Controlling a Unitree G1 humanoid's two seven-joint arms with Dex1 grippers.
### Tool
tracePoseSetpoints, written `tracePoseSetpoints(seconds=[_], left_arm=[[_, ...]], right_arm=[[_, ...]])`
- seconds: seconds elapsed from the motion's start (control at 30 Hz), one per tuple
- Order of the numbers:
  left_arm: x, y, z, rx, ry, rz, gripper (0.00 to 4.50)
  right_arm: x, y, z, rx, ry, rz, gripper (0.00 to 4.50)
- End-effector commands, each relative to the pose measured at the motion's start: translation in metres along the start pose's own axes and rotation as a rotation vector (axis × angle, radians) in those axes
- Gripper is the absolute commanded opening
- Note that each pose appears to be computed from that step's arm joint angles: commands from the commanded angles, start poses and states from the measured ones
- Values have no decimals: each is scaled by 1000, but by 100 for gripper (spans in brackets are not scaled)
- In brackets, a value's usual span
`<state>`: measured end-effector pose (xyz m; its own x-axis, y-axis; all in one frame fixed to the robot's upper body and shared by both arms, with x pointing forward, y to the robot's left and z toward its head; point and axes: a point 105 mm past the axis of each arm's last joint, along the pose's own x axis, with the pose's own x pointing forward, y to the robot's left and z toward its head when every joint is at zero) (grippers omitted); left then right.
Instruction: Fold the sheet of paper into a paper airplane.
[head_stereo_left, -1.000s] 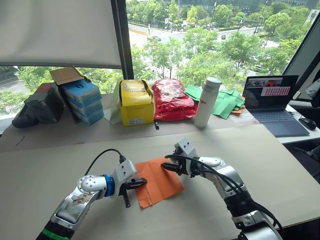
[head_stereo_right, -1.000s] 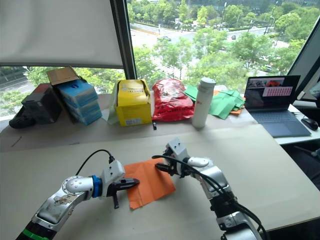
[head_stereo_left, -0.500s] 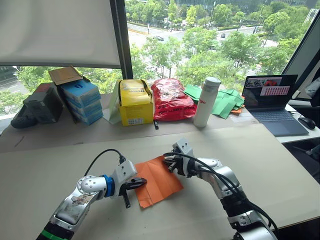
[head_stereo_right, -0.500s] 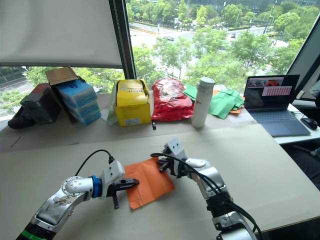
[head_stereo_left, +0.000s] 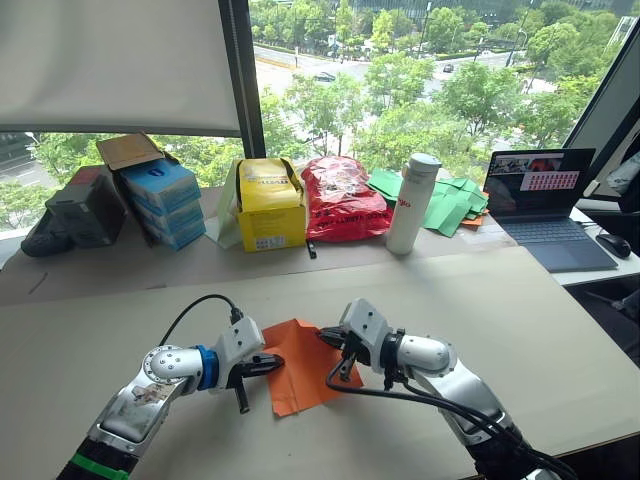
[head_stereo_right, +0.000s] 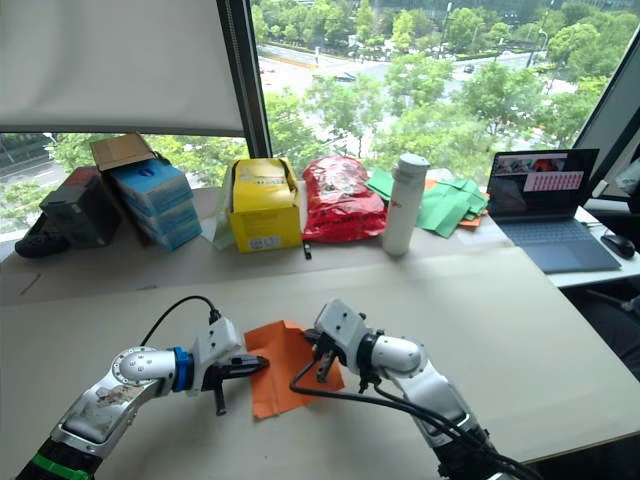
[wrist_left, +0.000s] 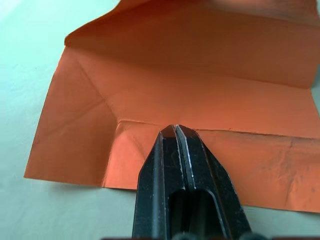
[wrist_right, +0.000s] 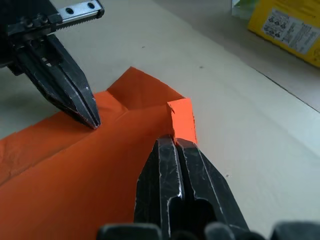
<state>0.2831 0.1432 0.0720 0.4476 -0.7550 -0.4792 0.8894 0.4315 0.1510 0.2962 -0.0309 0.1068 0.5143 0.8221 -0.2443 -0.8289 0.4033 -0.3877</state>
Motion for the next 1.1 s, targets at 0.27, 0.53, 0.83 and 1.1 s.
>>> tracePoseSetpoints(seconds=[0.27,0.53,0.83,1.1], left_arm=[[-9,16,-6,-5,37,6,0],[-9,35,24,49,-19,19,0],[11,39,47,120,-54,-16,0],[32,41,50,201,-26,-33,0]], right_arm=[[9,15,-12,-148,129,-8,3],[13,22,-14,-70,192,34,3],[12,24,-17,-58,288,61,3],[15,26,-16,-52,333,63,3]])
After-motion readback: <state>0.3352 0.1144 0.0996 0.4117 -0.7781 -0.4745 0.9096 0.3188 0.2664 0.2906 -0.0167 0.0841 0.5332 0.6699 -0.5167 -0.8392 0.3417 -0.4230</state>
